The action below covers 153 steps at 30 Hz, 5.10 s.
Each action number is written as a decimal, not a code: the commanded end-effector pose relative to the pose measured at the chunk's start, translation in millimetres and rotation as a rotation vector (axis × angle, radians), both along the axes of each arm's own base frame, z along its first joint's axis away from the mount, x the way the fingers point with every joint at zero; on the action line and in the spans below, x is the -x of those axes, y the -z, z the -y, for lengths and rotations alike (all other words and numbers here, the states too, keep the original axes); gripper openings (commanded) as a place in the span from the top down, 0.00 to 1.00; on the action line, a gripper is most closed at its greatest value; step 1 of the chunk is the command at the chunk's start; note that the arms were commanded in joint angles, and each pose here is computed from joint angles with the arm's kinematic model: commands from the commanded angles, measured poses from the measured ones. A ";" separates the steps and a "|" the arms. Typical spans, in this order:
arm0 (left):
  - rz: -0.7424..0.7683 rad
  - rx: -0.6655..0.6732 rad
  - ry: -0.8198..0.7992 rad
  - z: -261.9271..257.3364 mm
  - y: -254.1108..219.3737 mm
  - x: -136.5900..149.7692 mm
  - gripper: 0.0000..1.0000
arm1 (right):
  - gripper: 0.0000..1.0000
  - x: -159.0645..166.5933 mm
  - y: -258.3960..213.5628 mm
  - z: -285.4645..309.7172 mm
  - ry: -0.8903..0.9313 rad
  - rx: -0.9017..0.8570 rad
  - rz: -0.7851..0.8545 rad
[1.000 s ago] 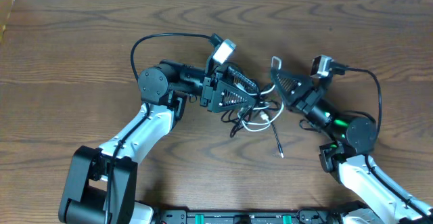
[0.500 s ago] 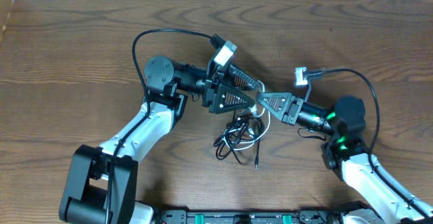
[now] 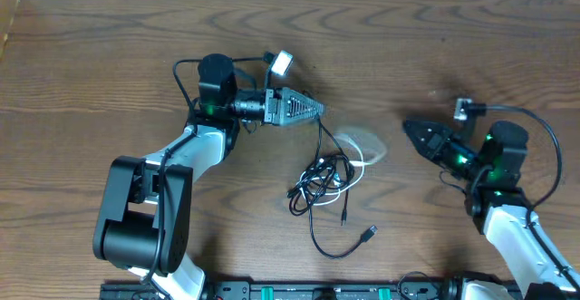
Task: Untangle cables
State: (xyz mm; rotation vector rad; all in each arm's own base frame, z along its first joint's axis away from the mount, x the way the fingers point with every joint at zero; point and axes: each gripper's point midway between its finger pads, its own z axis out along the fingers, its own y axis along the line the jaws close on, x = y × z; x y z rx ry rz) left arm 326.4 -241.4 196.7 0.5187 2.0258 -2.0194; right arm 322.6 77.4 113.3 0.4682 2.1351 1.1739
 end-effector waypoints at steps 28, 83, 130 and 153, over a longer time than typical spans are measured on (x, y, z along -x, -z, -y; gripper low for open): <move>0.078 -0.965 -0.312 -91.2 57.4 104.7 0.06 | 0.01 29.3 45.9 23.4 -0.012 0.141 -0.142; 0.407 -1.491 -0.602 -90.5 94.5 50.6 0.02 | 0.01 77.0 82.9 20.5 -0.052 0.171 -0.389; 0.461 -0.734 -0.752 -16.4 -47.2 38.3 0.77 | 0.01 74.1 -9.0 -37.1 -0.382 -0.257 -0.068; -0.104 -1.384 -0.823 -103.3 119.5 52.8 0.92 | 0.01 69.0 6.6 -30.1 -0.313 -0.196 -0.122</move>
